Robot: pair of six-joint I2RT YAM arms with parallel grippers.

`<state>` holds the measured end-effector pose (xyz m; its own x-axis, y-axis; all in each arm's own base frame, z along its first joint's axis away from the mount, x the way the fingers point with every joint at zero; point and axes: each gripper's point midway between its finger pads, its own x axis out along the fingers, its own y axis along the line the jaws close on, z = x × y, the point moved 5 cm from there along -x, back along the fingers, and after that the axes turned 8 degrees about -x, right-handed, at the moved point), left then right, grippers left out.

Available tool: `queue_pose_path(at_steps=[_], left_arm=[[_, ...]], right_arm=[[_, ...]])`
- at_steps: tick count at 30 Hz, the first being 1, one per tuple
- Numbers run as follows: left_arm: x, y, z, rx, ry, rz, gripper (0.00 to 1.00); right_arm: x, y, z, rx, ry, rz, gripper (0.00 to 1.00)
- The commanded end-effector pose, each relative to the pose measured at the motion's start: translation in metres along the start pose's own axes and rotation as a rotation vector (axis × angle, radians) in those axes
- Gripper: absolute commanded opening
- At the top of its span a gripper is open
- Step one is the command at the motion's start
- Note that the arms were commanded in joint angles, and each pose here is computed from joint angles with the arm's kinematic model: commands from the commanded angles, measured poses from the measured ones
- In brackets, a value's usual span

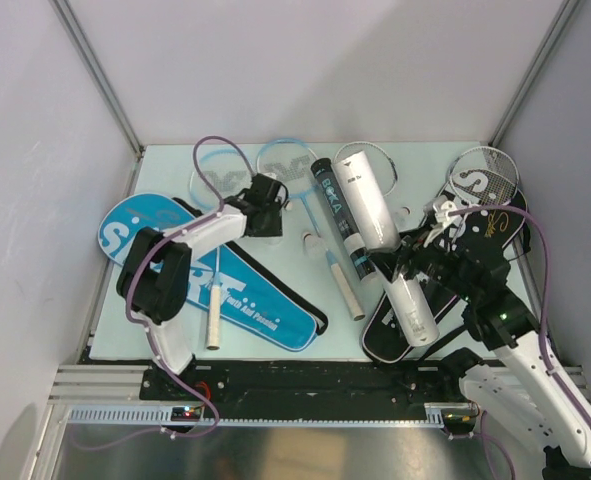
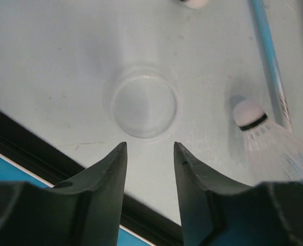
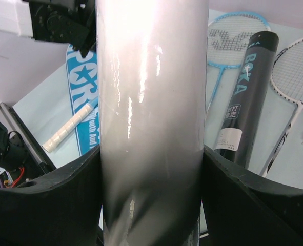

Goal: Pack up the badminton gear
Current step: Place the lid at the center of the board, then pick up the shuttlecock at the center of the board.

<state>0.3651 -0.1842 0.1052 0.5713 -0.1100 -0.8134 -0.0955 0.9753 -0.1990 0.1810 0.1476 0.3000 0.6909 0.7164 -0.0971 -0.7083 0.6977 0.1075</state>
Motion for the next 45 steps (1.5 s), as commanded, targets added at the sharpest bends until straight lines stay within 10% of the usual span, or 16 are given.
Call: queue_pose_path(at_steps=[1, 12, 29, 34, 41, 45], left_arm=[[-0.036, -0.039, 0.005, 0.166, -0.188, -0.075, 0.48], [-0.042, -0.086, -0.036, 0.275, -0.266, -0.314, 0.59], [-0.009, -0.099, -0.052, 0.352, -0.282, -0.202, 0.61], [-0.006, -0.09, -0.046, 0.336, -0.32, -0.113, 0.49], [-0.028, -0.091, -0.034, 0.296, -0.349, -0.143, 0.04], [-0.05, -0.086, -0.021, 0.239, -0.345, -0.17, 0.0]], right_arm=[[-0.014, 0.002, 0.022, 0.006, -0.112, -0.039, 0.48], [-0.039, 0.003, 0.034, 0.018, -0.197, -0.103, 0.48], [-0.043, 0.001, 0.033, 0.038, -0.199, -0.128, 0.48], [-0.042, 0.001, 0.03, 0.043, -0.181, -0.131, 0.48], [-0.034, 0.001, 0.011, 0.078, -0.132, -0.107, 0.48], [-0.03, 0.004, 0.002, 0.112, -0.124, -0.076, 0.48]])
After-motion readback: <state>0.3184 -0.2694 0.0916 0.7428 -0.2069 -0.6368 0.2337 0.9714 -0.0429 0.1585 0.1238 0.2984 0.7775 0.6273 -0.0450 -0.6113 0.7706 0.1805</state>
